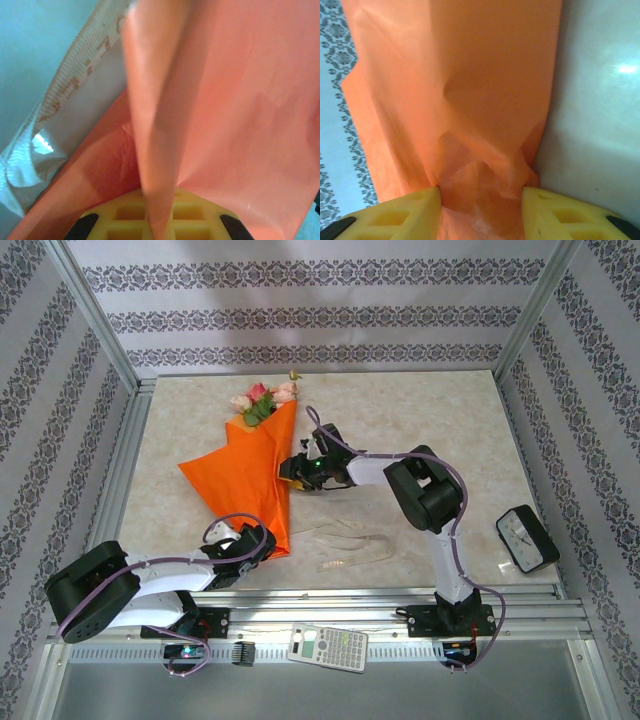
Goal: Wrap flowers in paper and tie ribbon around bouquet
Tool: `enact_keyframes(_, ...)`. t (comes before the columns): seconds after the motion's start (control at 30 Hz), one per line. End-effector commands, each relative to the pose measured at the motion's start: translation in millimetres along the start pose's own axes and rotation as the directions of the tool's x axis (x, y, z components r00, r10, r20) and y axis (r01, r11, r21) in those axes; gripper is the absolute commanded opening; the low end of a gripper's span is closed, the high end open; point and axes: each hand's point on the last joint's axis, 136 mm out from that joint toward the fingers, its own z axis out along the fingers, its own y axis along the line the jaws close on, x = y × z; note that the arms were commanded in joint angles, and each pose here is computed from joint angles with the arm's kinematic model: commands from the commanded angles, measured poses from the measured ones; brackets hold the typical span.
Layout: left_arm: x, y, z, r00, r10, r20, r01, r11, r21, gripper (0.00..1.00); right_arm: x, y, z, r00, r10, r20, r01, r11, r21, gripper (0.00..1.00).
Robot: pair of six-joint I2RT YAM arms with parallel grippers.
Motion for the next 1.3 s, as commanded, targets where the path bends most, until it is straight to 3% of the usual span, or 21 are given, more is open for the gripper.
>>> enact_keyframes(0.0,-8.4,79.8,-3.5,0.986,0.164,-0.034,-0.167,0.951,-0.258,0.0,19.3,-8.0,20.4,0.998,0.022,-0.062,-0.02,0.999,0.026,0.44)
enact_keyframes(0.07,-8.9,81.2,-4.3,0.986,0.165,-0.036,-0.169,0.949,-0.264,0.0,20.9,-11.8,22.9,0.998,0.024,-0.061,-0.021,0.999,0.048,0.39)
enact_keyframes(0.2,-11.3,78.7,-8.3,0.984,0.176,-0.036,-0.179,0.948,-0.261,0.0,18.9,-20.6,17.6,0.999,0.027,-0.02,-0.025,0.994,0.104,0.16)
enact_keyframes(0.27,-14.3,77.3,-11.3,0.982,0.184,-0.03,-0.186,0.948,-0.26,0.0,14.9,-22.6,10.0,1.0,0.018,0.013,-0.02,0.992,0.128,0.0)
enact_keyframes(0.47,-8.7,36.7,-14.0,0.956,0.288,-0.057,-0.293,0.942,-0.162,0.0,-7.5,-17.4,-35.8,0.987,-0.015,0.162,-0.014,0.984,0.177,0.0)
enact_keyframes(0.67,39.3,-30.1,4.5,0.902,0.385,-0.194,-0.395,0.919,-0.014,0.0,-17.0,-42.2,-110.0,0.954,0.007,0.3,-0.095,0.955,0.28,0.0)
enact_keyframes(0.83,72.2,-50.7,29.0,0.863,0.405,-0.303,-0.433,0.901,-0.027,0.0,-10.7,-68.3,-142.2,0.96,0.022,0.277,-0.125,0.925,0.358,0.0)
enact_keyframes(0.87,75.0,-52.2,31.6,0.857,0.406,-0.316,-0.438,0.898,-0.033,0.0,-9.2,-71.1,-143.0,0.964,0.023,0.265,-0.122,0.924,0.364,0.01)
enact_keyframes(1.07,73.1,-53.3,25.1,0.866,0.374,-0.334,-0.424,0.901,-0.09,0.0,-1.5,-81.0,-154.8,0.97,0.017,0.243,-0.126,0.889,0.44,0.35)
enact_keyframes(1.27,65.5,-63.7,17.0,0.907,0.308,-0.286,-0.332,0.943,-0.038,0.0,4.5,-80.6,-165.7,0.966,0.011,0.257,-0.135,0.872,0.47,0.49)
